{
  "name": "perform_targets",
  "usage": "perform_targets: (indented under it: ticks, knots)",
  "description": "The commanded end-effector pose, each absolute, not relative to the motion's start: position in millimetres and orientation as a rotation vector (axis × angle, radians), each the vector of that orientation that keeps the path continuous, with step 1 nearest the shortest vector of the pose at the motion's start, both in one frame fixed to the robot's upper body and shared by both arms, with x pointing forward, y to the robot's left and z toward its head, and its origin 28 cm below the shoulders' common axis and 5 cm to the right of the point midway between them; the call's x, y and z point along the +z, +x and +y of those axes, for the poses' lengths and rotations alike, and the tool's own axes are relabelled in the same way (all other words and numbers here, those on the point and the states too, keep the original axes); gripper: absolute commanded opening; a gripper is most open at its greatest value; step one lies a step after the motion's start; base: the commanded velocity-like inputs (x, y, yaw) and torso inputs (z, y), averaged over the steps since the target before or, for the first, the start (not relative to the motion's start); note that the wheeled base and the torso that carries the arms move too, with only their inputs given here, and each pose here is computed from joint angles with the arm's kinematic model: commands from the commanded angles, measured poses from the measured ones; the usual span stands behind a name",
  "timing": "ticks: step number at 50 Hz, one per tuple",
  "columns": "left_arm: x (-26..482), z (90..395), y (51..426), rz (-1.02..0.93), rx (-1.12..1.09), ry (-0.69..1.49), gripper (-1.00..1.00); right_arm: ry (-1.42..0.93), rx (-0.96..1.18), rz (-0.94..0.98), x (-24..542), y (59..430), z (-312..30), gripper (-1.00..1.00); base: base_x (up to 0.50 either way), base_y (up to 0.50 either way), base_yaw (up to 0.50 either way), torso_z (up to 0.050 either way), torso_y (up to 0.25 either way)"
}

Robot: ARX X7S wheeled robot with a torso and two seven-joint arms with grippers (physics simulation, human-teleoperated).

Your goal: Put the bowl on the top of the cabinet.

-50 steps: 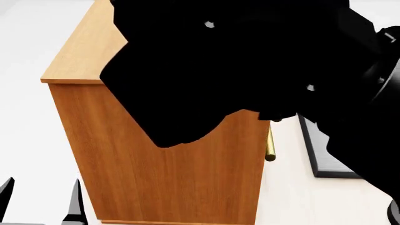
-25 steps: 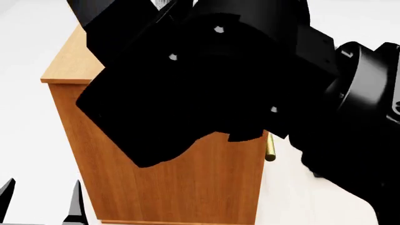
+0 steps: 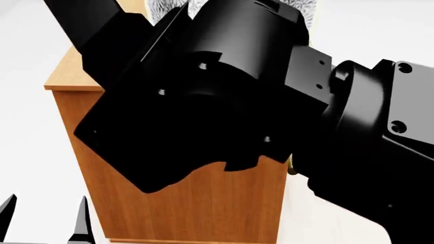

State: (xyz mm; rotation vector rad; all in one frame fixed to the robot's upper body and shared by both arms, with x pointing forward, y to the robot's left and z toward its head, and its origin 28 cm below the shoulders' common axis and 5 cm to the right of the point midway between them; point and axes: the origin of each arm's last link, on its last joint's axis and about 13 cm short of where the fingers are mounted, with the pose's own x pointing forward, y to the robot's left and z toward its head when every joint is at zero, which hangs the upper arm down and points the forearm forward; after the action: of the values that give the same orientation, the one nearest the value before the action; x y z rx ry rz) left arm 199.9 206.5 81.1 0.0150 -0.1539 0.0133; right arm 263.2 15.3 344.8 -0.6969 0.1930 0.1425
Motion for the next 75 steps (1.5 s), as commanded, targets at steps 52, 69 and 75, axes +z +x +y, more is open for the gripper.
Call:
perform_targets:
  ticks: [52, 69, 75]
  knots:
    - [77, 207, 201, -0.140, 0.014, 0.009, 1.00, -0.603, 0.215, 0.154, 356, 256, 19, 1.00, 0.00, 0.00, 0.00, 0.000, 0.000]
    - [78, 205, 201, -0.144, 0.010, 0.018, 1.00, -0.601, 0.179, 0.094, 376, 244, 3, 1.00, 0.00, 0.00, 0.00, 0.000, 0.000]
    - [78, 204, 201, -0.142, 0.009, 0.019, 1.00, -0.594, 0.184, 0.046, 389, 229, -1, 1.00, 0.00, 0.00, 0.00, 0.000, 0.000]
